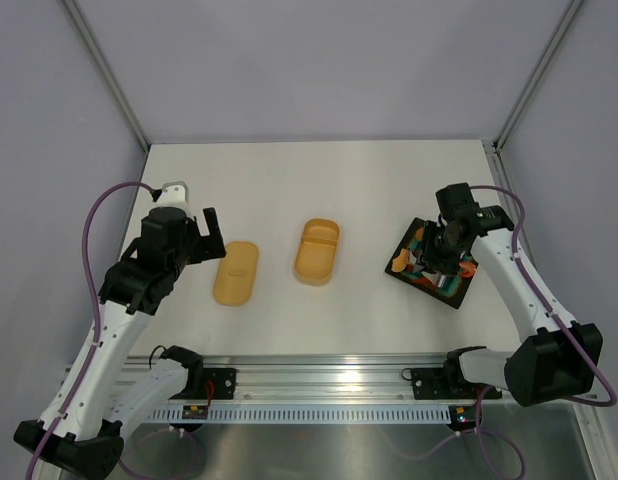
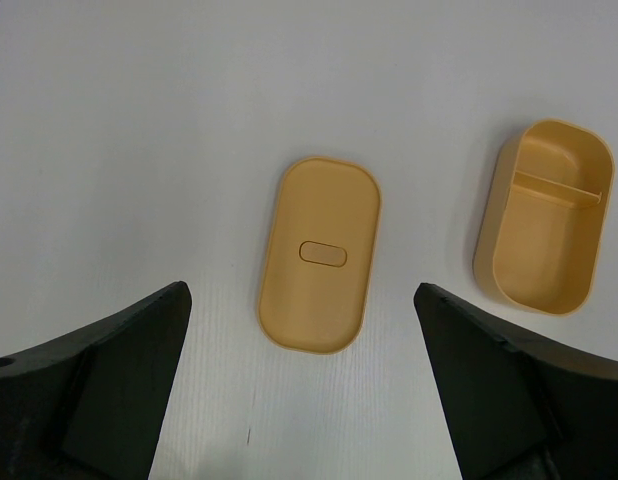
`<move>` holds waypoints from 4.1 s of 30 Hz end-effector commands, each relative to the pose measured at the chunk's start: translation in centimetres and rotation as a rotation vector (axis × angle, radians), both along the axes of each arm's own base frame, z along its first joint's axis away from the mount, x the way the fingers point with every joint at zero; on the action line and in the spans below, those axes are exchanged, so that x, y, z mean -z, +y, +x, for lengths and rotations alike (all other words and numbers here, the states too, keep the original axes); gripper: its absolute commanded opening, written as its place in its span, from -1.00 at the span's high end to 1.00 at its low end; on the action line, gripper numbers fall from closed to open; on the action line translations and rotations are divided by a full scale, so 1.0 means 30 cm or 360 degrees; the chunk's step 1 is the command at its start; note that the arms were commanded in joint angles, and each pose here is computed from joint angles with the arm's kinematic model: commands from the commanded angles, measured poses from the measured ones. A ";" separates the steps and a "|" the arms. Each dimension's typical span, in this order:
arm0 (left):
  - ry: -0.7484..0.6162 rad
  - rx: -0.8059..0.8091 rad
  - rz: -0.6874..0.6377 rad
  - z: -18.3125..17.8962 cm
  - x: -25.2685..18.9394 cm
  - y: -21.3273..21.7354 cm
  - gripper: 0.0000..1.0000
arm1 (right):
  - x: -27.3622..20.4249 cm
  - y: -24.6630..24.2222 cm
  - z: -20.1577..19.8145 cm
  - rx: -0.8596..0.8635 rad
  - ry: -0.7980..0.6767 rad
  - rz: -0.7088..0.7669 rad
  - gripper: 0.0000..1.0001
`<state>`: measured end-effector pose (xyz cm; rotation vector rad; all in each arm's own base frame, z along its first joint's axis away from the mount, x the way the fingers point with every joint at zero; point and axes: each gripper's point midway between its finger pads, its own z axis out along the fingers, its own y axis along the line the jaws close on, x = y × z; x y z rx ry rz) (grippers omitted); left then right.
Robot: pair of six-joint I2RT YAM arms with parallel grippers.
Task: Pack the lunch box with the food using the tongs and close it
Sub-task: Pick up the fake food from the plate, then move the packing box to the center of the board, then place the fake food in the packing box.
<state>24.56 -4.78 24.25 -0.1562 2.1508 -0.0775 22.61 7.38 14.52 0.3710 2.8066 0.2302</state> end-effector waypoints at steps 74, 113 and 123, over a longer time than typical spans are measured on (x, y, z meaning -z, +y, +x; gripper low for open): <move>0.0515 0.0513 -0.0749 0.271 0.358 -0.503 -0.98 | -0.119 -0.039 -0.003 0.0047 -0.0168 -0.0071 0.58; 0.0563 0.0974 -0.1009 0.262 0.208 -0.899 -0.98 | -0.249 0.252 0.085 -0.0180 -0.0373 0.0287 0.59; 0.0324 0.0659 -0.0951 0.267 0.047 -0.592 -0.98 | -0.143 0.417 0.025 -0.0456 -0.0190 0.0291 0.49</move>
